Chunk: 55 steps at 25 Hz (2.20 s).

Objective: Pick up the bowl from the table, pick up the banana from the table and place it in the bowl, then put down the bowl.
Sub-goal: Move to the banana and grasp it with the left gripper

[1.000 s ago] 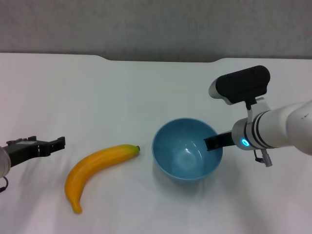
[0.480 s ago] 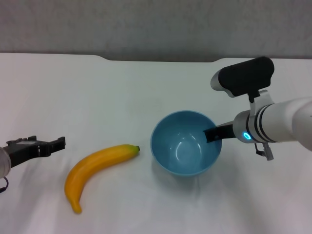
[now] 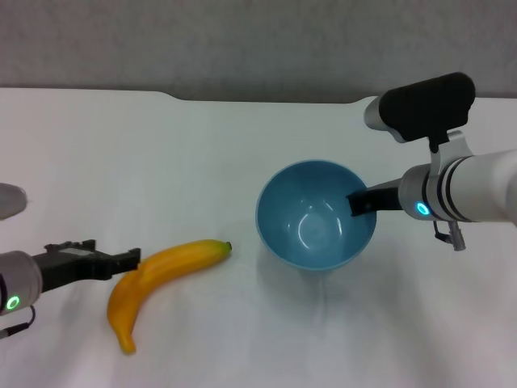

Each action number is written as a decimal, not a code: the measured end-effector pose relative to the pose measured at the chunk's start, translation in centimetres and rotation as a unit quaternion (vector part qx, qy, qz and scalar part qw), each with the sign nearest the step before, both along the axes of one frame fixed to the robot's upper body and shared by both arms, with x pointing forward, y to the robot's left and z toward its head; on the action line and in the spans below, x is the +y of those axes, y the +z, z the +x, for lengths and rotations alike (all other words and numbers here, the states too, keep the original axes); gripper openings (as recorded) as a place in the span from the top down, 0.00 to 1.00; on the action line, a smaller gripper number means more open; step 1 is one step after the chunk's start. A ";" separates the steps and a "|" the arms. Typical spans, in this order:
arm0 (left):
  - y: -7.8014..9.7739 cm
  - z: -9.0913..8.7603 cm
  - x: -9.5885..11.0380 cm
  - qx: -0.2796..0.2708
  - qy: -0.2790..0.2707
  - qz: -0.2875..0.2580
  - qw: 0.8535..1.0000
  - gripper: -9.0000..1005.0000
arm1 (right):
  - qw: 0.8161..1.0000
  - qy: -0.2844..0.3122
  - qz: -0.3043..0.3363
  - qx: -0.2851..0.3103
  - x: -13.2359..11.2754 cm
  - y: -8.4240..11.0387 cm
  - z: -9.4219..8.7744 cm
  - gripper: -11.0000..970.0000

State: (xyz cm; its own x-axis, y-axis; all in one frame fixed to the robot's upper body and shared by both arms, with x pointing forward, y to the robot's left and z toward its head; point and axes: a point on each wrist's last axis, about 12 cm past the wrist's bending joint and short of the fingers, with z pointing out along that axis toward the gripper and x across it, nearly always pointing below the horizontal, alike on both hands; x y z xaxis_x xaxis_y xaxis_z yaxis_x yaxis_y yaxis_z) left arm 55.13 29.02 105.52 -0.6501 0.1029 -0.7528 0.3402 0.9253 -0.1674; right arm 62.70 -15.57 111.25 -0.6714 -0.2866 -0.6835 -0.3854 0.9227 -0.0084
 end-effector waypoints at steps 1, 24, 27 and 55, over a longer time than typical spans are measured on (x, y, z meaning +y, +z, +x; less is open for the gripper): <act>0.1 0.0 -0.1 0.000 -0.007 0.001 1.000 0.11 | 1.000 0.000 0.000 -0.001 0.0 0.0 0.0 0.96; -0.9 0.6 -1.8 -0.013 -0.144 0.076 0.987 0.17 | 1.000 0.008 0.001 -0.008 0.2 0.2 -0.3 0.96; -1.2 1.0 -1.9 -0.011 -0.138 0.081 0.987 0.18 | 1.000 0.010 0.002 -0.009 0.3 0.3 -0.3 0.96; -2.5 1.8 -1.9 0.010 -0.124 0.094 0.988 0.26 | 1.000 0.016 0.004 -0.015 0.1 0.2 -0.7 0.96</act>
